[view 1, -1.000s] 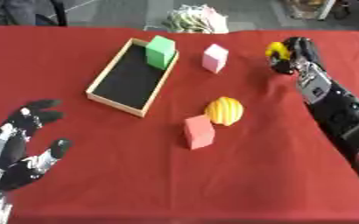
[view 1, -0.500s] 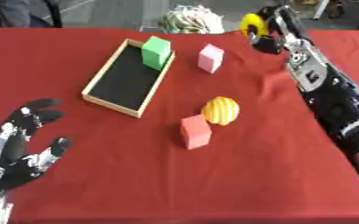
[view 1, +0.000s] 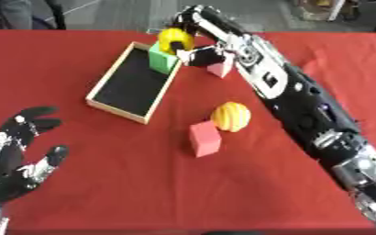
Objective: Pick up objects on the table and place them in the box.
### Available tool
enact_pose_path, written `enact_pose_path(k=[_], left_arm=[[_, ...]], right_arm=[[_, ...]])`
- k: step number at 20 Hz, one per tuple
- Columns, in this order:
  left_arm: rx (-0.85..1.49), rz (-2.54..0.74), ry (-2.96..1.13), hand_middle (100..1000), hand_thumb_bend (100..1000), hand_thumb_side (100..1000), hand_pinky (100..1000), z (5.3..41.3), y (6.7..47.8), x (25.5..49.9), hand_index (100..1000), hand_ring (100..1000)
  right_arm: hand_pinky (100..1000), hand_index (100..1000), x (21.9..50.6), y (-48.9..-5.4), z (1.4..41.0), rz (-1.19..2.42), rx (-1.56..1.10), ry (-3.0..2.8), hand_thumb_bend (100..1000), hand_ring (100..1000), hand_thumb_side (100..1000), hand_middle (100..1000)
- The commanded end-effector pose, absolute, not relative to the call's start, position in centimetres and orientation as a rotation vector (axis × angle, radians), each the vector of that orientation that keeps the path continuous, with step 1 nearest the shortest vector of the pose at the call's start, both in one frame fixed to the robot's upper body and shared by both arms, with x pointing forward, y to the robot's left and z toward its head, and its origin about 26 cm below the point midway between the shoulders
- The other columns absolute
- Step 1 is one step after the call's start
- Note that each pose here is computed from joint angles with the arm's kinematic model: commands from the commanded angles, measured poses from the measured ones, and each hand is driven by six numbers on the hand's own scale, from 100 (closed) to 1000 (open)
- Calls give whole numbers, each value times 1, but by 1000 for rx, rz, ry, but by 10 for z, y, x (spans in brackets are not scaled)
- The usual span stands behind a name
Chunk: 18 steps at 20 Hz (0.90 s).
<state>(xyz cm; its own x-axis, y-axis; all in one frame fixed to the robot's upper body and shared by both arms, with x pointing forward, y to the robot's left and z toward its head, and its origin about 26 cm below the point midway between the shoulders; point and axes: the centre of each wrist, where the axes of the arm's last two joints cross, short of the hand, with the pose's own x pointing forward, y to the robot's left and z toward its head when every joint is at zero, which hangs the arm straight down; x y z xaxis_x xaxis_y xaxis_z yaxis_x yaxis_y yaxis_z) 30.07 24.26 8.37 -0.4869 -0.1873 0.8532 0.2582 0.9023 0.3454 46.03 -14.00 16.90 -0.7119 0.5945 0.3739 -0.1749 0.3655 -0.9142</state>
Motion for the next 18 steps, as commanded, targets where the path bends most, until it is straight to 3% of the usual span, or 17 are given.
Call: enact_pose_path(k=[1, 8, 12, 18], left_arm=[[-50, -506, -2060, 759, 617, 456, 824, 95, 244, 301, 812, 733], [-69, -459, -2101, 758, 616, 446, 822, 103, 242, 300, 812, 734], [-82, -459, -2111, 757, 616, 444, 821, 105, 240, 300, 812, 732], [-92, -463, -2112, 756, 617, 445, 821, 106, 238, 301, 813, 731]], right_arm=[[612, 496, 463, -126, 159, 1449, -331, -1896, 111, 494, 100, 452], [614, 518, 467, -110, 137, 1443, -400, -1849, 137, 506, 100, 467], [623, 582, 470, -109, 125, 1395, -548, -1778, 224, 544, 100, 520], [663, 775, 470, -107, 113, 1381, -680, -1752, 408, 664, 140, 690]])
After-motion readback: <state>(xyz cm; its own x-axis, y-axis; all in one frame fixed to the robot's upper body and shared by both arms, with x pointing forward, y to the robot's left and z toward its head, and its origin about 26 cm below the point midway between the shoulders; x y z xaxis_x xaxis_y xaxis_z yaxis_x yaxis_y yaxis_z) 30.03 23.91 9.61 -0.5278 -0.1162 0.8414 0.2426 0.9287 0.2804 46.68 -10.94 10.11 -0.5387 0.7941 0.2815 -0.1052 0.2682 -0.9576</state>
